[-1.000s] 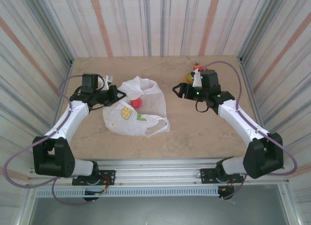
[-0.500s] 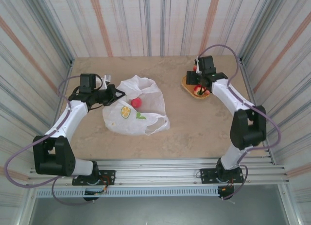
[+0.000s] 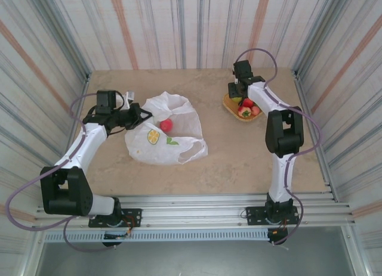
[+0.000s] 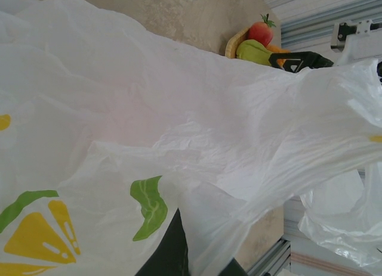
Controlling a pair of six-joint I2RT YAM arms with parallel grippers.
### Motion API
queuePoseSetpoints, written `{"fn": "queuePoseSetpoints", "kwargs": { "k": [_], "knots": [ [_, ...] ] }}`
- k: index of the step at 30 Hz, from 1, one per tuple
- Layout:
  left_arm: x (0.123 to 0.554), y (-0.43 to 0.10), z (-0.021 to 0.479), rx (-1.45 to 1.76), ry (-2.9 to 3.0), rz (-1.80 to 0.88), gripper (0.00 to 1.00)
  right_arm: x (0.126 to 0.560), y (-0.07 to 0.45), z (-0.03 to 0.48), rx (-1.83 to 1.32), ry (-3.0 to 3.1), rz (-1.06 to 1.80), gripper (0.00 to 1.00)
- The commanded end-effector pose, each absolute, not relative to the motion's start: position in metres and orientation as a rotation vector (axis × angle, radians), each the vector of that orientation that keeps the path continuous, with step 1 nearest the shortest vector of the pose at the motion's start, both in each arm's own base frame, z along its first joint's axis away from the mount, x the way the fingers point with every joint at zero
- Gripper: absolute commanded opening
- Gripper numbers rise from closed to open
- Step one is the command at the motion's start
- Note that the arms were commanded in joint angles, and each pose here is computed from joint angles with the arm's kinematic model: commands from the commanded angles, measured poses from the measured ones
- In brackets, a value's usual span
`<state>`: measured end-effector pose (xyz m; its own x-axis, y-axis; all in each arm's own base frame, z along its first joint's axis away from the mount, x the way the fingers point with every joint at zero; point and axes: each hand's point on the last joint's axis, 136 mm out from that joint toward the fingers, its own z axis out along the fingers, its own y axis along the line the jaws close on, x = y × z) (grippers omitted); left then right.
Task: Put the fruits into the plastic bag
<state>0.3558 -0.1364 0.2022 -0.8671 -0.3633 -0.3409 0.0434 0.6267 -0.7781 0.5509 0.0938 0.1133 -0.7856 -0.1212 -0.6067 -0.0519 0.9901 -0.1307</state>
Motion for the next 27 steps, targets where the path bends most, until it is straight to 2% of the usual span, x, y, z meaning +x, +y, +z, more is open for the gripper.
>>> {"fn": "queuePoseSetpoints", "kwargs": {
  "k": [1,8,27],
  "knots": [
    [0.354,-0.136,0.198,-0.256,2.384,-1.170,0.00,0.555,0.085,0.109,-0.146,2.498,-0.193,0.64],
    [0.354,-0.135,0.197,-0.262,2.388,-1.170,0.00,0.565,0.088,0.104,-0.164,2.507,-0.182,0.55],
    [0.356,-0.136,0.194,-0.270,2.397,-1.177,0.00,0.568,0.089,0.090,-0.170,2.542,-0.152,0.43]
  ]
}}
